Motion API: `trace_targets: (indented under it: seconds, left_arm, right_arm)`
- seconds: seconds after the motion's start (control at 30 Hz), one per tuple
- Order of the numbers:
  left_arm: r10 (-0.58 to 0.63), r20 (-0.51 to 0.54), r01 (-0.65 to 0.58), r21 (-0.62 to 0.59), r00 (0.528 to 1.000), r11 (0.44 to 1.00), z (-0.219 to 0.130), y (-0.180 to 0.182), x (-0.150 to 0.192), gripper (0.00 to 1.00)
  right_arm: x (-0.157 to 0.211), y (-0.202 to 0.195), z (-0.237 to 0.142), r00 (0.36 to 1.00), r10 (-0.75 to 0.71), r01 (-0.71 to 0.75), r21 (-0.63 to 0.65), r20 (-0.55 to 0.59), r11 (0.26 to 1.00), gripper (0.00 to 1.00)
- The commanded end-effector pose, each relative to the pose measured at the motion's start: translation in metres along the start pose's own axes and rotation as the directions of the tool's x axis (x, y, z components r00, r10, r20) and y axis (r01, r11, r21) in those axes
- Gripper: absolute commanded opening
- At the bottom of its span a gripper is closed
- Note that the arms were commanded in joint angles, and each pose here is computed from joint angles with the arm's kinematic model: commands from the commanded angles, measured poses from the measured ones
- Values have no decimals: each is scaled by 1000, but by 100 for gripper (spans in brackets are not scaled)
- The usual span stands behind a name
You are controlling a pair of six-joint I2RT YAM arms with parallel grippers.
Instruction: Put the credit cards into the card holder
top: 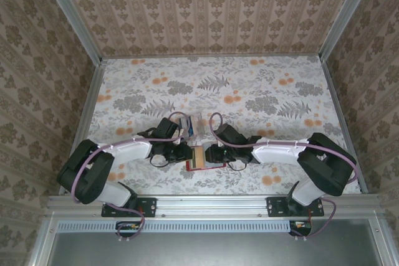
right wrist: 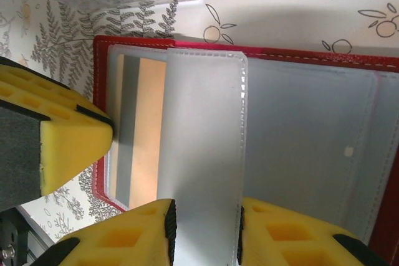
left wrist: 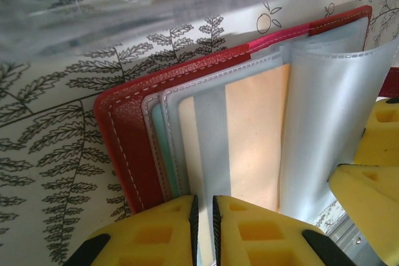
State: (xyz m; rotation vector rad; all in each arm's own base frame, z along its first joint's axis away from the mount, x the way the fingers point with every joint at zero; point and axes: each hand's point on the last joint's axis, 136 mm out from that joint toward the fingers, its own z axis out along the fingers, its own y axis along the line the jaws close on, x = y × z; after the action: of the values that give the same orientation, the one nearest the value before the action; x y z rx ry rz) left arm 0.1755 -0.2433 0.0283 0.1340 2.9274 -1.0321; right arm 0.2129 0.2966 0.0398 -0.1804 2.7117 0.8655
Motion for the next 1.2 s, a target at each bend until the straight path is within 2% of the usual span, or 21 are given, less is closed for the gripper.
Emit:
trace_targets:
  seconds: [0.0, 0.1, 0.23, 0.33, 0.43, 0.5, 0.6, 0.83, 1.17]
  left_arm:
    - [8, 8, -8, -1, 1000, 1000, -6, -1, 1, 18]
    - [-1, 8, 1, 0, 1000, 1000, -6, 1, 1, 18]
    - [-4, 6, 4, 6, 1000, 1000, -5, 2, 2, 19]
    - [-3, 9, 3, 11, 1000, 1000, -6, 1, 2, 19]
    - [2, 8, -2, 6, 1000, 1000, -6, 3, 2, 19]
    - [-4, 7, 4, 5, 1000, 1000, -7, 4, 2, 19]
    - [-5, 19, 4, 15, 1000, 1000, -9, 3, 0, 20]
    - [-8, 30, 7, 20, 1000, 1000, -12, 4, -3, 20]
    - [-21, 32, 20, 40, 999, 999, -14, 3, -5, 20]
  right_arm:
    - [-4, 9, -9, 999, -8, 10, -49, 42, 999, 32]
    - [-6, 11, -11, 998, 18, -13, -89, 54, 996, 28]
    - [-6, 19, -12, 997, 35, -24, -159, 68, 987, 15]
    - [-7, 23, -13, 996, 56, -40, -203, 74, 978, 11]
    - [-8, 28, -13, 995, 56, -34, -246, 83, 969, 12]
    - [-8, 30, -12, 995, 63, -41, -262, 75, 964, 20]
    - [-11, 38, -15, 994, 71, -40, -322, 87, 946, 25]
    - [-16, 41, -16, 991, 94, -53, -367, 92, 929, 25]
    - [-8, 28, 8, 993, 118, -101, -326, 30, 940, 20]
